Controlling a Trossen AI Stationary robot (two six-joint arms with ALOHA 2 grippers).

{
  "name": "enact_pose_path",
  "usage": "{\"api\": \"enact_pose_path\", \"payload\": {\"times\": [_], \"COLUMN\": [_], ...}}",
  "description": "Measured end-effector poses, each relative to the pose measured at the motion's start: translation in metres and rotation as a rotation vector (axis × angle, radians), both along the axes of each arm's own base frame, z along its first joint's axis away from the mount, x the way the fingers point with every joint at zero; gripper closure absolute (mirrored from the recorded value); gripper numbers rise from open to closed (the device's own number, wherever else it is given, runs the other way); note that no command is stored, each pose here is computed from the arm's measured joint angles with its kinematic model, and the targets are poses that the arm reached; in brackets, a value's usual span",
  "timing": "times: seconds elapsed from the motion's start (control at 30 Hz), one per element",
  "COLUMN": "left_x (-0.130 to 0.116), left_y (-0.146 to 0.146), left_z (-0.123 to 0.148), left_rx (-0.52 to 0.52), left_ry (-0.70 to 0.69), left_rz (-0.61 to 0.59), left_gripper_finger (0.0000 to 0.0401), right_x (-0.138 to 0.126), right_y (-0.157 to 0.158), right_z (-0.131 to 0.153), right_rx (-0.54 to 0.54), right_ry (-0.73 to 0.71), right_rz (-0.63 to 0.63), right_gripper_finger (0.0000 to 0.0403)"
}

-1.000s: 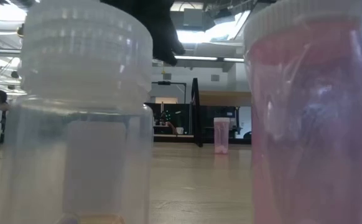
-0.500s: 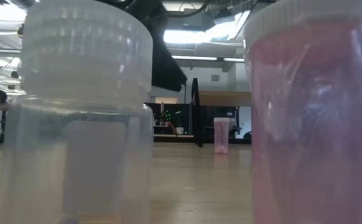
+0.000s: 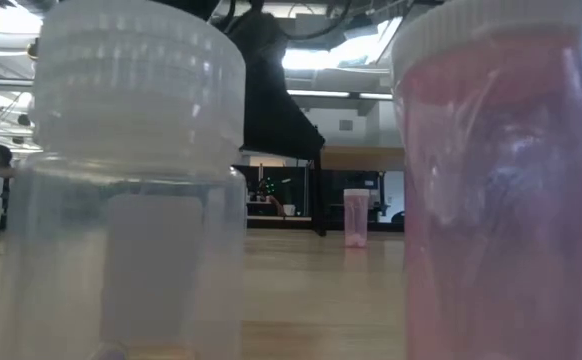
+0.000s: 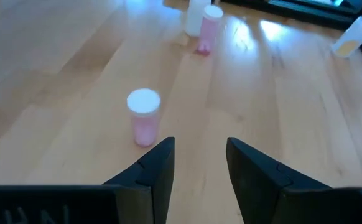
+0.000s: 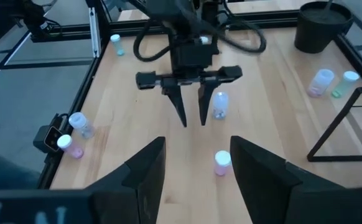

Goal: Pick and place medicine bottles onto shelf by color
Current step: Adjust the middle transparent pill bottle

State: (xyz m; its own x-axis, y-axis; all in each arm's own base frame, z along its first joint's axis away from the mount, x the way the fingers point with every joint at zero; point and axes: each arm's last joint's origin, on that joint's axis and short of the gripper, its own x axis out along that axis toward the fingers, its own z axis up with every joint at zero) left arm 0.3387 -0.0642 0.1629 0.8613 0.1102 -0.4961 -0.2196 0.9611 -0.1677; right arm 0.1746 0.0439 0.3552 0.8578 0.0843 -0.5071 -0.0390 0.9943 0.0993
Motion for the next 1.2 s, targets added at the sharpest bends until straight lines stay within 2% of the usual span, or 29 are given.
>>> {"api": "enact_pose_path", "payload": {"times": [0.37, 0.67, 0.83, 0.97, 1.07, 1.2], "left_x": [0.01, 0.013, 0.018, 0.025, 0.033, 0.032], "left_y": [-0.004, -0.001, -0.001, 0.005, 0.006, -0.001], "left_z": [-0.035, -0.038, -0.022, -0.012, 0.006, 0.024], "left_rx": [0.026, 0.057, 0.167, 0.246, 0.245, 0.254], "left_ry": [0.035, 0.008, -0.029, 0.009, -0.003, 0.081], "left_rz": [-0.011, 0.017, 0.01, 0.027, 0.03, -0.017], "left_gripper_finger": [0.0262, 0.0262, 0.0262, 0.0262, 0.0262, 0.0262], "right_x": [0.0, 0.0, 0.0, 0.0, 0.0, 0.0], "right_y": [0.0, -0.001, -0.001, -0.001, -0.001, -0.001], "right_z": [0.0, 0.0, 0.0, 0.0, 0.0, 0.0], "right_rx": [-0.008, -0.011, -0.009, -0.01, -0.009, -0.01], "right_ry": [-0.002, -0.002, -0.002, -0.003, -0.003, -0.002], "right_rz": [-0.014, -0.014, -0.016, -0.016, -0.016, -0.016], "right_gripper_finger": [0.0221, 0.0221, 0.0221, 0.0221, 0.0221, 0.0221]}}
